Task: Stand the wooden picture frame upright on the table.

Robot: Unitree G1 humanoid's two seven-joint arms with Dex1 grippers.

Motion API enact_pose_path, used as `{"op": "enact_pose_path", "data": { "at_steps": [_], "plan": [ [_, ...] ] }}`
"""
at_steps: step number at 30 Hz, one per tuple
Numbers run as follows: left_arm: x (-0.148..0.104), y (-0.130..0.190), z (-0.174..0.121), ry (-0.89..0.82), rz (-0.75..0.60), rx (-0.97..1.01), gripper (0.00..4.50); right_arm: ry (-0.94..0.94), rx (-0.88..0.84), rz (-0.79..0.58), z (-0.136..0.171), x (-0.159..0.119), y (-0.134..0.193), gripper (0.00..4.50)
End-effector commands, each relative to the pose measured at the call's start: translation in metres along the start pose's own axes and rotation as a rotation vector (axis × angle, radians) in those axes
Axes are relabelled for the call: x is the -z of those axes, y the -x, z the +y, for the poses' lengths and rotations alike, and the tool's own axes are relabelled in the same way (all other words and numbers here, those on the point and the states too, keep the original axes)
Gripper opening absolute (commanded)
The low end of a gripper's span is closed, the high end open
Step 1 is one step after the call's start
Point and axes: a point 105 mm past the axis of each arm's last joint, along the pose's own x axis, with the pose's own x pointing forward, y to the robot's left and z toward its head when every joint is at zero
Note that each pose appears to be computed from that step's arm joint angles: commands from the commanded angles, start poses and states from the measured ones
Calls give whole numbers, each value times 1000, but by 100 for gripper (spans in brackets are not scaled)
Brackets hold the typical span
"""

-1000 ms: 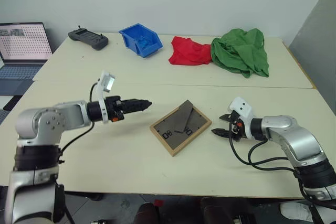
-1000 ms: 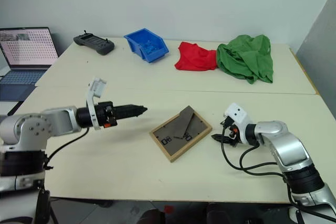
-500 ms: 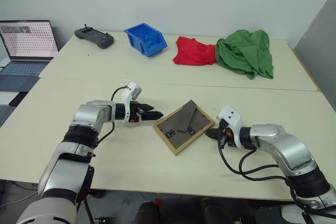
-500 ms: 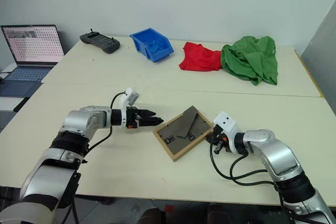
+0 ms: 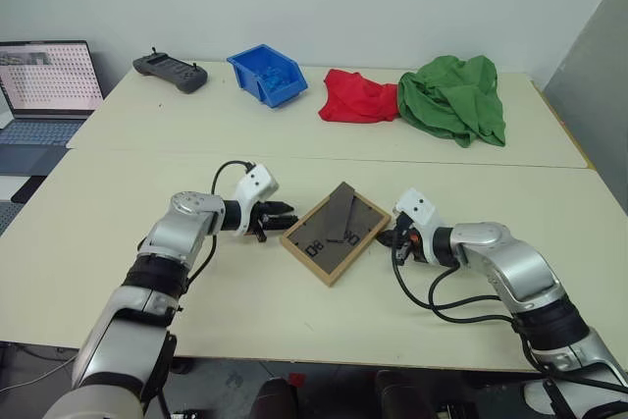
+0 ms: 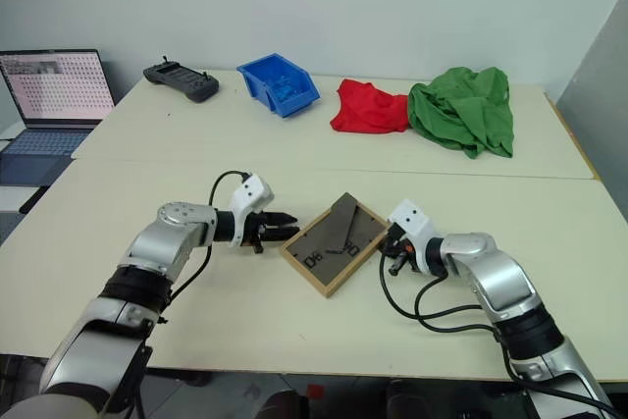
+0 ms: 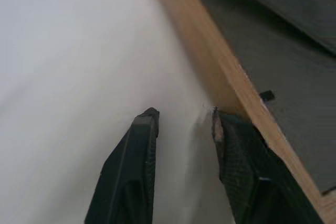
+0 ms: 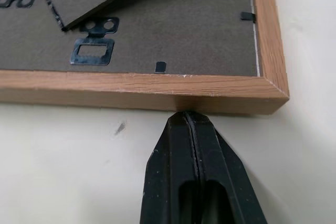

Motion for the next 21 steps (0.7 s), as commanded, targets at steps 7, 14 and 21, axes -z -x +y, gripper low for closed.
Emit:
{"op": "enact_pose_path", "data": {
  "at_steps": [7,14,21],
  "plan": [
    [3,9,-66,-2,61,240,3,60,-34,-51,5,-18,-4,0],
    [-1,31,-83,165,17,260,3,211,2,28,-8,-2,2,0],
    [1,52,-69,840,-139,320,138,248,-38,-41,0,-11,-9,0]
  ]
}}
